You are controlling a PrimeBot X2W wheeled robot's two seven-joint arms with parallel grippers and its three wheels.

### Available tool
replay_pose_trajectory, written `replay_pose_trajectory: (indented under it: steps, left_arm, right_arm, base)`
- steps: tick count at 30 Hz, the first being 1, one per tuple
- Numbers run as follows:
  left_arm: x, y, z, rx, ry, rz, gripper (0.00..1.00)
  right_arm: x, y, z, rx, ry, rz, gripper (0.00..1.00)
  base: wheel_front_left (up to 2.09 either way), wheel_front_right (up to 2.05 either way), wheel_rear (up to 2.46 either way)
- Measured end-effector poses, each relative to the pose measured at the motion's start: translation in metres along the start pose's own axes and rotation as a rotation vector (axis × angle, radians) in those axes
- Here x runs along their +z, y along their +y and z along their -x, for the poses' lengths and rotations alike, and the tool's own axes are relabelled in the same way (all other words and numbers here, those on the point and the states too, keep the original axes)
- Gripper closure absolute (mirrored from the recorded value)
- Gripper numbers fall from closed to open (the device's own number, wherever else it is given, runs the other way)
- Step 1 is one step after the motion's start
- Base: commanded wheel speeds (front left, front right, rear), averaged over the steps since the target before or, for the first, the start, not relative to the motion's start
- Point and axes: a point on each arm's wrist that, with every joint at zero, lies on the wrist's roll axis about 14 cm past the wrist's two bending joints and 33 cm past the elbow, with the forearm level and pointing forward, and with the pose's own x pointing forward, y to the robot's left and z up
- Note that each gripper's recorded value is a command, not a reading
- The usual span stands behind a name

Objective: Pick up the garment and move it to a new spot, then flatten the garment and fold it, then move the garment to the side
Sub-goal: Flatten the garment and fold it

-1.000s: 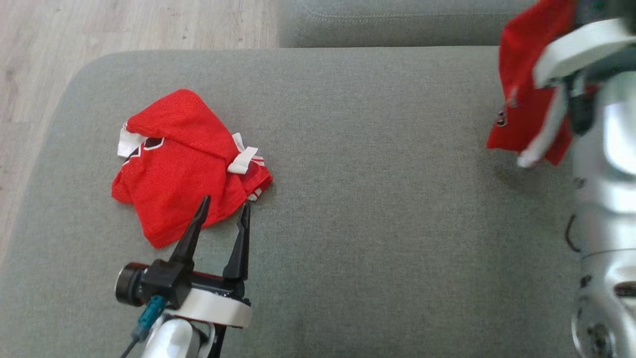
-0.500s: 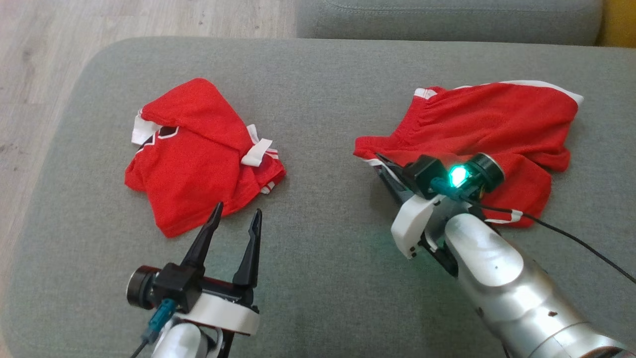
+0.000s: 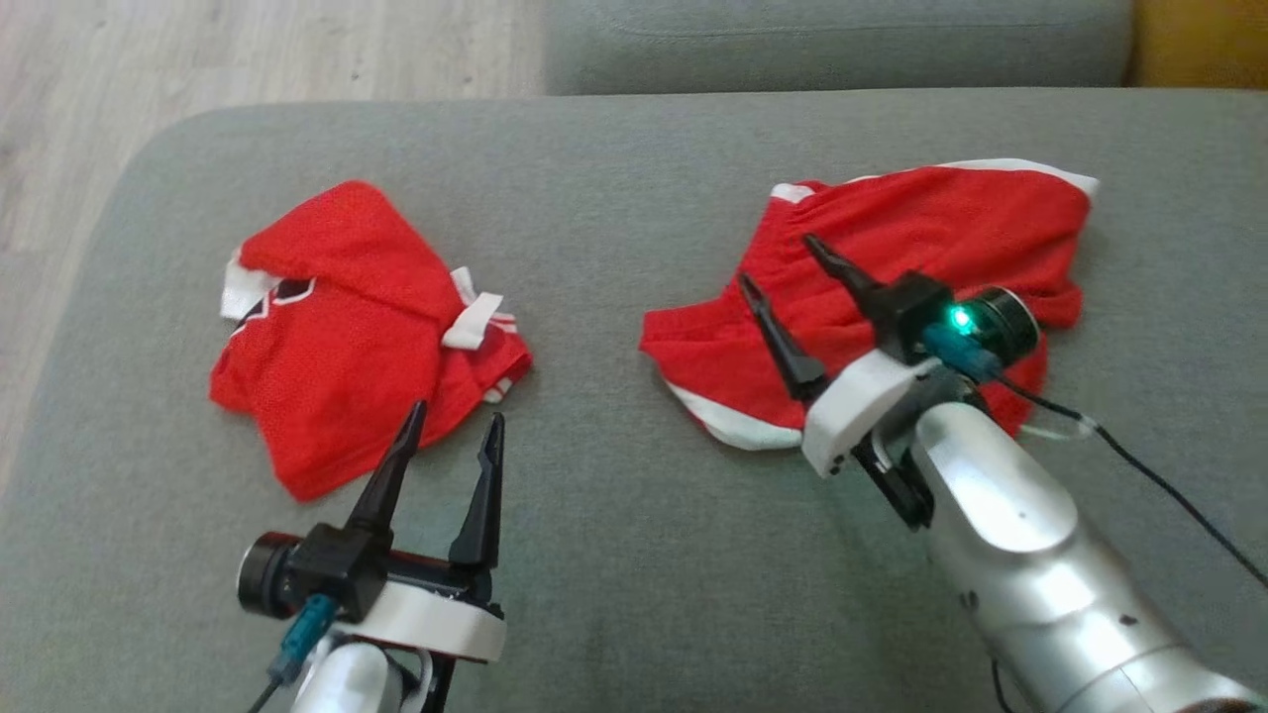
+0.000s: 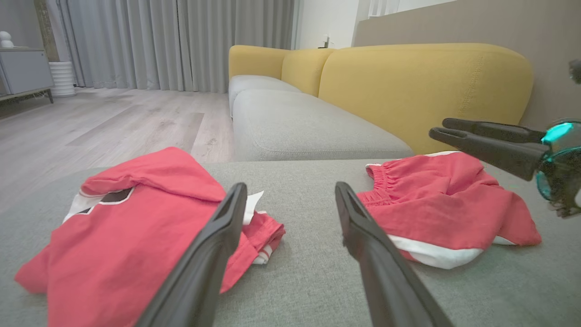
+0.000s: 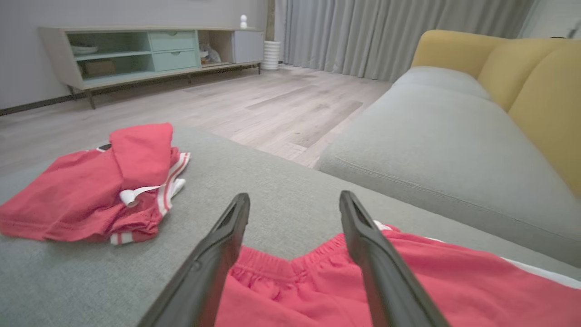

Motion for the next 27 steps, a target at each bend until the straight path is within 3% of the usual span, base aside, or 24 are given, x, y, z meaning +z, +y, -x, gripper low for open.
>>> replay_pose_trajectory:
  steps: [5,12,16,19,27]
  left_arm:
    - [0.004,-0.013,-0.006,-0.043,-0.012,-0.007,0.0]
    - [0.009,-0.03,-0.012,-0.09,-0.03,-0.007,0.0]
    - [0.002,-0.035,-0.011,-0.105,-0.01,0.001,0.0]
    - [-0.003,-0.037,-0.013,-0.117,0.004,0.001,0.0]
    - [-0.016,-0.029,-0.013,-0.1,0.04,0.005,0.0]
  right_arm:
    - [-0.012,-0.025,0.029,-0.115,0.001,-0.05,0.0]
    - [-0.032,-0.074,0.083,-0.355,-0.018,-0.176,0.0]
    - [-0.065,-0.097,0.128,-0.508,0.037,-0.248,0.0]
    - [-0.096,-0.087,0.15,-0.552,0.104,-0.349,0.0]
    - [-0.106,-0.093,0.129,-0.549,0.159,-0.46,0.0]
  base:
    - [0.0,0.0,0.0]
    - [0.0,0.0,0.0]
    - [0.0,0.0,0.0]
    - [0.0,0.0,0.0]
    - [0.0,0.0,0.0]
